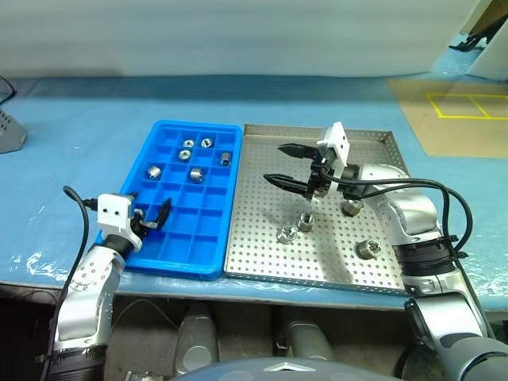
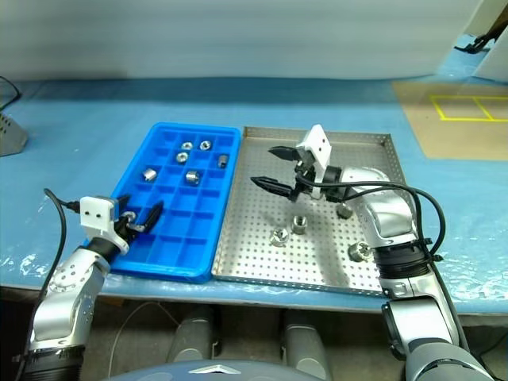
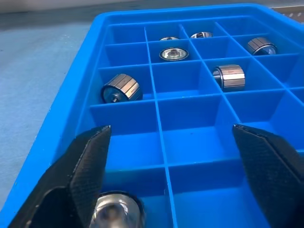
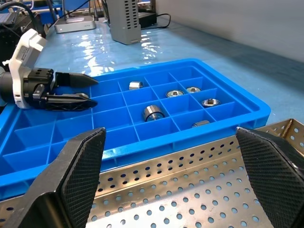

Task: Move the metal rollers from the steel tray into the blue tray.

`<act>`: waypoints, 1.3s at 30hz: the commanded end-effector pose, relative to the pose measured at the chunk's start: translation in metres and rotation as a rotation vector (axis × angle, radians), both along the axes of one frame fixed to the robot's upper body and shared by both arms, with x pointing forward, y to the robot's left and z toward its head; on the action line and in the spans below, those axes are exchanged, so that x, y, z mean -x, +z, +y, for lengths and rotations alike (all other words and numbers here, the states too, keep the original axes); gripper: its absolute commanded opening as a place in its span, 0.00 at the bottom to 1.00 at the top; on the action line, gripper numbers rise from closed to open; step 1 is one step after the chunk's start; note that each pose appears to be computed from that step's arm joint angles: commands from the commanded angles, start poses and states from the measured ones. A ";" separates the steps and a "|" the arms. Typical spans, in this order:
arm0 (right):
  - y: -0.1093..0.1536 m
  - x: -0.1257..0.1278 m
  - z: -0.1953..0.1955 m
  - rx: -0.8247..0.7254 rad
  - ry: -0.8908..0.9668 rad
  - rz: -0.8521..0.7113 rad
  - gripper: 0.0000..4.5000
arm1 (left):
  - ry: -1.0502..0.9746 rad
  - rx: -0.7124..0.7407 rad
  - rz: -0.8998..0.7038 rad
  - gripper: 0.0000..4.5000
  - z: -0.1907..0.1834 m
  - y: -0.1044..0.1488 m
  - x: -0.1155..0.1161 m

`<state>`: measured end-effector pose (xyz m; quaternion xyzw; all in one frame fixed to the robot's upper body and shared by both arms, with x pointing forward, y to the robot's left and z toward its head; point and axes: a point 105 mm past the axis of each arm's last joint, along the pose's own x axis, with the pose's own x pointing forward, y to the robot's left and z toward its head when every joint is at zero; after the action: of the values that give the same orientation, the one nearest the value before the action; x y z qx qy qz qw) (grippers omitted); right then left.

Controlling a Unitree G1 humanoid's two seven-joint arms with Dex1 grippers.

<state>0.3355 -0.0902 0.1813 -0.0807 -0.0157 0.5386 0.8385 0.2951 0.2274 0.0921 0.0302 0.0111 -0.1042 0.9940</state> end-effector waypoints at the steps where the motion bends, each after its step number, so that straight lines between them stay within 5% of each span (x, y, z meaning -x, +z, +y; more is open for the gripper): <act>1: 0.016 0.002 -0.008 -0.012 -0.033 -0.064 1.00 | -0.091 0.042 -0.040 0.95 -0.014 0.014 -0.010; 23: 0.006 0.025 -0.061 0.082 -0.301 -0.061 1.00 | -0.925 0.074 -0.137 0.95 -0.162 0.083 -0.054; 30: 0.001 0.033 -0.074 0.089 -0.357 -0.043 1.00 | -1.122 -0.035 -0.031 0.95 -0.195 0.067 -0.048; 39: -0.002 0.039 -0.079 0.097 -0.374 -0.023 1.00 | -1.227 -0.173 0.104 0.95 -0.187 0.043 -0.032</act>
<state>0.3010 -0.1693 0.1654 -0.1195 0.0397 0.3705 0.9203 0.3336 0.0444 0.1300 0.0881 0.0562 -0.6440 0.7579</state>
